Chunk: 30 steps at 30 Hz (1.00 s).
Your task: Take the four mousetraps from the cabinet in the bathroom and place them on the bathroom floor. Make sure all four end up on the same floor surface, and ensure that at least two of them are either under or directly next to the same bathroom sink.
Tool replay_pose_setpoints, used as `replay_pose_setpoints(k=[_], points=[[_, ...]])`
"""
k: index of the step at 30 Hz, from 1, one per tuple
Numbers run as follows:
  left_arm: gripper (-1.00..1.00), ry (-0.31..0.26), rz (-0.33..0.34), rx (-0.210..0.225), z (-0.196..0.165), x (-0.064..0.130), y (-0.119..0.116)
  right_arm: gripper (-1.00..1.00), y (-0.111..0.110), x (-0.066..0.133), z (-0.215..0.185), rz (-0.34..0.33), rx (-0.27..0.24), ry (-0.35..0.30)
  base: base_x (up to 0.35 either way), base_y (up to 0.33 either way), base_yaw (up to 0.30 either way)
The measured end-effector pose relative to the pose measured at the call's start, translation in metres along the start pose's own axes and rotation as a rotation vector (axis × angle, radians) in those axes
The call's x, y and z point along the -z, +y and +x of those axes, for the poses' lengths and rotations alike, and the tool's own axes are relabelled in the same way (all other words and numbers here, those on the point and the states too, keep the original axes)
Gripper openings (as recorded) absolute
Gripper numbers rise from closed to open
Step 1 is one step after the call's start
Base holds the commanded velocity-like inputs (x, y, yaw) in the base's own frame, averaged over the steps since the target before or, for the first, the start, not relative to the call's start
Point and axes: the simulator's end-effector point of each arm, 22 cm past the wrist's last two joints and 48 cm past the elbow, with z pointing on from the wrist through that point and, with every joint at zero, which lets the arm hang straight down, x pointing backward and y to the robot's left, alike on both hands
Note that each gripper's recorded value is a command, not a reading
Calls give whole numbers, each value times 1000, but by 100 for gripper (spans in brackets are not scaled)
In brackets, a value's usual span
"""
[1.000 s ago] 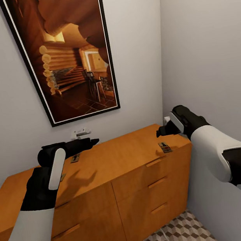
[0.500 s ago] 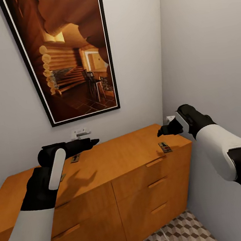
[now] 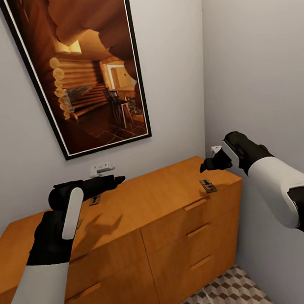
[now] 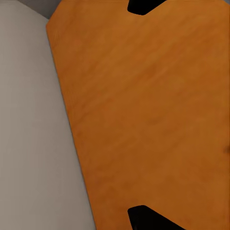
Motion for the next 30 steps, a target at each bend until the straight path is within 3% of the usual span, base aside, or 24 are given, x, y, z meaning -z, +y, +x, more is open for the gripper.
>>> replay_pose_setpoints(k=[30], points=[[100, 2, -3, 2, 1, -1, 1, 100, -9, 0, 1, 52, 18, 3, 0, -36, 0]])
